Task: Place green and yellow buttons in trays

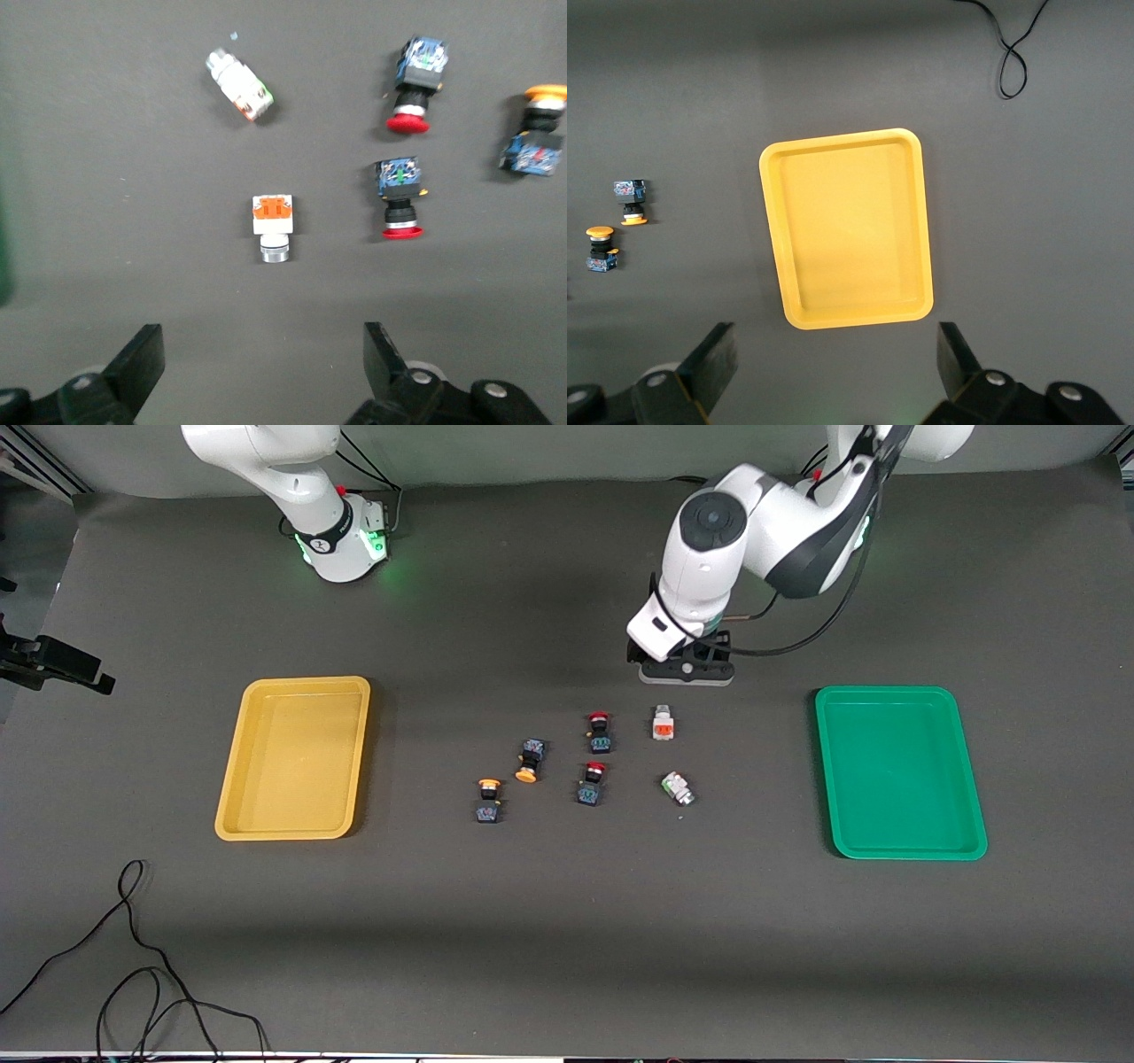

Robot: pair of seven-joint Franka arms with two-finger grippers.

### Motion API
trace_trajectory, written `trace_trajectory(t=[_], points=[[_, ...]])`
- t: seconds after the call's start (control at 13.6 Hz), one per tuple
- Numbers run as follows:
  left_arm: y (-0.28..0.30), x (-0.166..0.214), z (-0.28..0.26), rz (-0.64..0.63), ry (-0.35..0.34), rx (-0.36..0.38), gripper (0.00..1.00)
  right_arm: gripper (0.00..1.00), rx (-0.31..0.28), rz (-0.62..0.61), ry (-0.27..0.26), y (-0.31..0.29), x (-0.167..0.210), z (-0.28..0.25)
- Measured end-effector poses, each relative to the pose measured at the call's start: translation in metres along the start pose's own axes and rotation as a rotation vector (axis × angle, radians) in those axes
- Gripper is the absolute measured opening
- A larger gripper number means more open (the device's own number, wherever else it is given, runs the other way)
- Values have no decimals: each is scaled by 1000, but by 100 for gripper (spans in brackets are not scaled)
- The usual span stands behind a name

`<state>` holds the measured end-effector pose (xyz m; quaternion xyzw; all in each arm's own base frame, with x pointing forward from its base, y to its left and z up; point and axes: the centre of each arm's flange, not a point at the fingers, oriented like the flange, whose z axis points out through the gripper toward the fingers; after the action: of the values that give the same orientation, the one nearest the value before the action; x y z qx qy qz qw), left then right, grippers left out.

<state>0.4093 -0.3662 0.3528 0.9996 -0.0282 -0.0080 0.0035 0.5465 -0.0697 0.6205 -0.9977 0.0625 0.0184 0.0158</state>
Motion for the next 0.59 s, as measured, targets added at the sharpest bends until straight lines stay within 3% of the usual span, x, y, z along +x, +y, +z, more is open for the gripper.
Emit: trace_trajectory(t=[0.59], points=[[0,13,143,-2,-13,-1,100,100,39,-57,-51,-19,26,44]])
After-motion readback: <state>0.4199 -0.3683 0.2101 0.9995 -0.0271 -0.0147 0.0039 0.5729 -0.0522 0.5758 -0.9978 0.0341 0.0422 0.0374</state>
